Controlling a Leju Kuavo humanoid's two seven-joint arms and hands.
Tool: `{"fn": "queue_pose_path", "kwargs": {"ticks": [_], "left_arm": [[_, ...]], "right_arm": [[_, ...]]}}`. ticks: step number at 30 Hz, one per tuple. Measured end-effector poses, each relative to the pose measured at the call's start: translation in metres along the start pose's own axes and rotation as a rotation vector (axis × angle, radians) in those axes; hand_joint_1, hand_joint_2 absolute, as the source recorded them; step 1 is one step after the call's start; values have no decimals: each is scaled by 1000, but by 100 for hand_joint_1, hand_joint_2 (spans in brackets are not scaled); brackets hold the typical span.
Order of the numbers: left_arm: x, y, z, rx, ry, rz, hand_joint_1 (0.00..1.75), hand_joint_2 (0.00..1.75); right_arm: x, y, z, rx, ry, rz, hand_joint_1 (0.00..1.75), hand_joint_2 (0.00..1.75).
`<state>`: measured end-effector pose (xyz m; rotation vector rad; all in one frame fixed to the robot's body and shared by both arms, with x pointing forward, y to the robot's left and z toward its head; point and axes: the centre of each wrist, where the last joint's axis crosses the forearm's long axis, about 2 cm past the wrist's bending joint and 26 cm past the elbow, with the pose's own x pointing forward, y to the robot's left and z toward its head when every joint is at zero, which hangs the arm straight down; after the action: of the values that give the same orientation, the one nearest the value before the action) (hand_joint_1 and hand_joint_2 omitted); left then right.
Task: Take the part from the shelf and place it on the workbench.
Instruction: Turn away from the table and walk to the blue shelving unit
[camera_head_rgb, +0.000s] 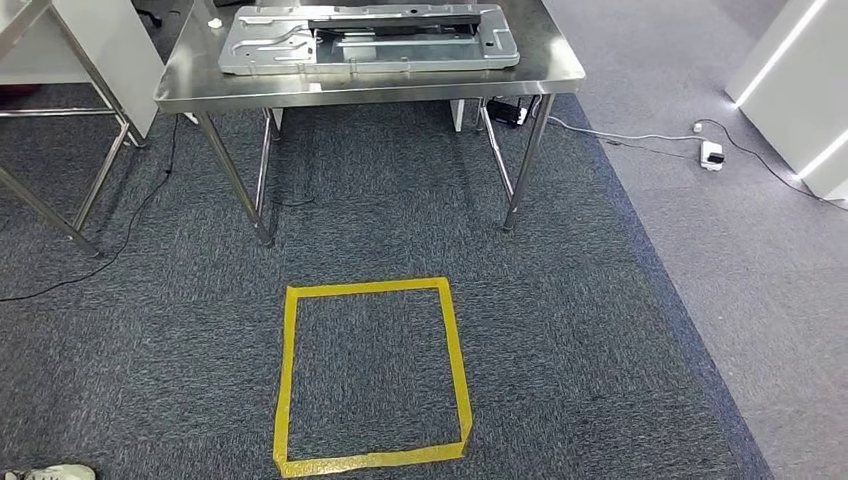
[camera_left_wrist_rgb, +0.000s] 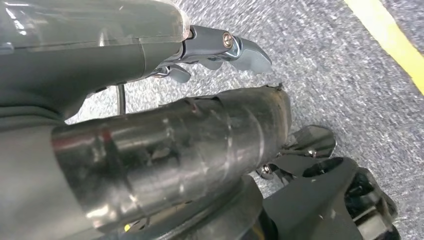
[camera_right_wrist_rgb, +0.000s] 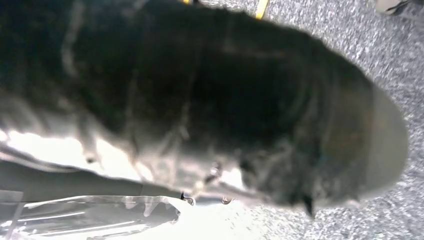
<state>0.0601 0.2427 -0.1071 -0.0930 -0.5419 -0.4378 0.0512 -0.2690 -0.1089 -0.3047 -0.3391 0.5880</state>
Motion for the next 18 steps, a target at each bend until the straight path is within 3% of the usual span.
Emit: {"fn": "queue_pose_path", "kwargs": {"ticks": [18], "left_arm": [[-4,-1,2,0,-2,0,0,0]], "right_arm": [[4,1,0,3,-9,4,0,0]]}}
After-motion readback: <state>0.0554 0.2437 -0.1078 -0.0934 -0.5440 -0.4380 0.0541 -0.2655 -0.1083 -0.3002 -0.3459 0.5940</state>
